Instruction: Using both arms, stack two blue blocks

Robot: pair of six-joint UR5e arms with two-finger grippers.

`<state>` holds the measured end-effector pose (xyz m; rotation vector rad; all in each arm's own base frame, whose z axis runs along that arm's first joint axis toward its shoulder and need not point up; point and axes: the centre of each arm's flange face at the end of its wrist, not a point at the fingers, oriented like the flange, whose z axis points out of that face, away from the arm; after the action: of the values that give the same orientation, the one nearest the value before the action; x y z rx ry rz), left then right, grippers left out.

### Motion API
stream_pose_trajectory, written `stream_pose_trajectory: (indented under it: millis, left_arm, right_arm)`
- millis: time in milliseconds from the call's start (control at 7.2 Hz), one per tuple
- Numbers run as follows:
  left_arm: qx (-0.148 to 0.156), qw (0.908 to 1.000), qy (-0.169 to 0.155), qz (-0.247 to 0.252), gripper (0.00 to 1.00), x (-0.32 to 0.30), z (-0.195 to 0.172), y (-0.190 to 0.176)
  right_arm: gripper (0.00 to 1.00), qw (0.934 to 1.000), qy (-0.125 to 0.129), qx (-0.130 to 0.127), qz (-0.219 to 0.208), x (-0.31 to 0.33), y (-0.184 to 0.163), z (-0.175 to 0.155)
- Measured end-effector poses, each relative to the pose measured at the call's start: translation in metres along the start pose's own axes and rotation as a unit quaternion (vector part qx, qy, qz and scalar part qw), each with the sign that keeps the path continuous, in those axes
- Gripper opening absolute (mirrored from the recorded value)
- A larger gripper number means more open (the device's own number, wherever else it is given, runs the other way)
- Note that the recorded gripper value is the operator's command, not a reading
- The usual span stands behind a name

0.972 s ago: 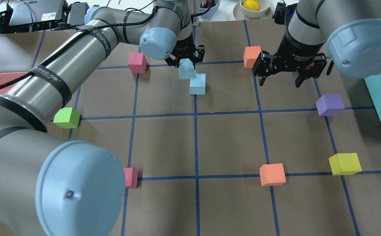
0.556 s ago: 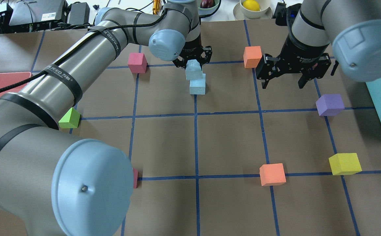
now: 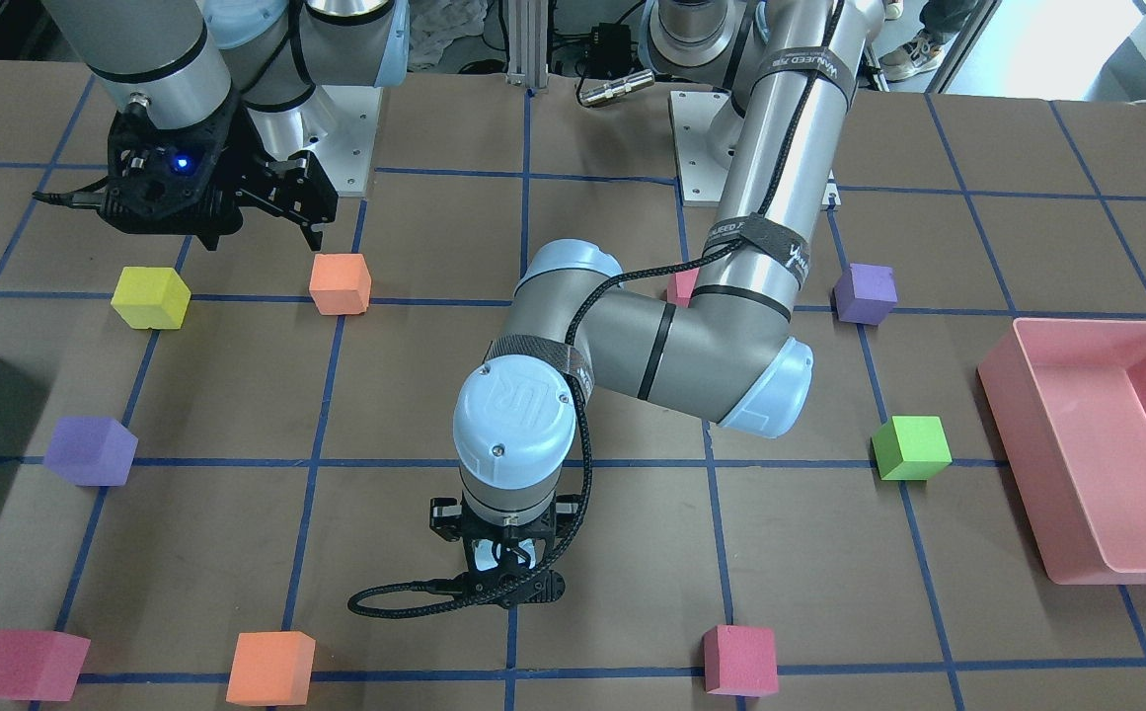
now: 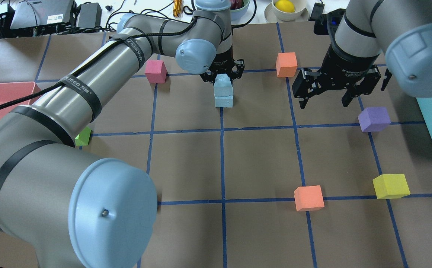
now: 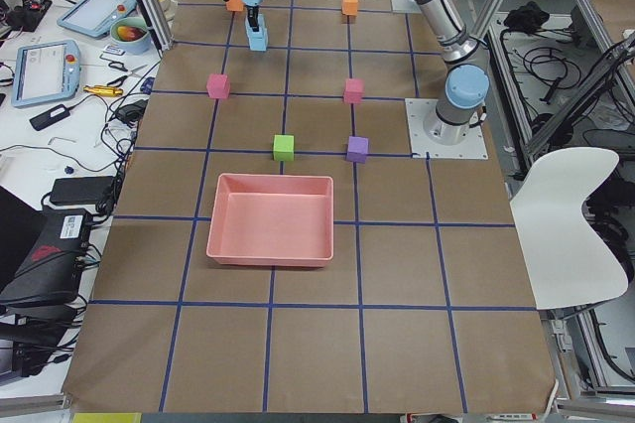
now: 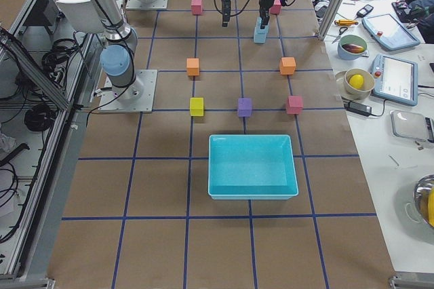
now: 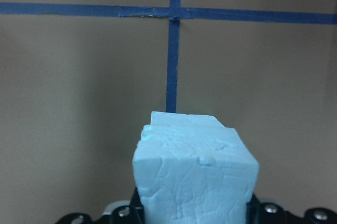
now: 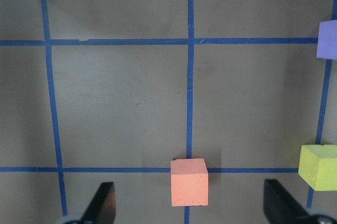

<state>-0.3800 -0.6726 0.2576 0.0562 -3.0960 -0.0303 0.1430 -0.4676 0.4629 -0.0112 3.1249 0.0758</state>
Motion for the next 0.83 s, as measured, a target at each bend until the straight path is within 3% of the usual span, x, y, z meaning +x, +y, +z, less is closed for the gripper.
stream_pose_trajectory:
  millis: [139, 556, 833]
  left_arm:
    - [-0.001, 1.0, -0.001, 0.0, 1.0, 0.0, 0.004, 0.0]
    - [0.0, 1.0, 0.002, -0.004, 1.0, 0.001, 0.002, 0.001]
    - [0.003, 1.0, 0.002, -0.008, 1.0, -0.014, -0.036, 0.004]
  right_arm:
    - [1.0, 1.0, -0.002, 0.0, -0.002, 0.0, 0.0, -0.001]
    - [1.0, 0.9995, 0.002, 0.002, -0.03, 0.001, 0.001, -0.003]
    - [1.0, 0.9994, 0.003, 0.004, -0.034, 0.001, 0.002, -0.004]
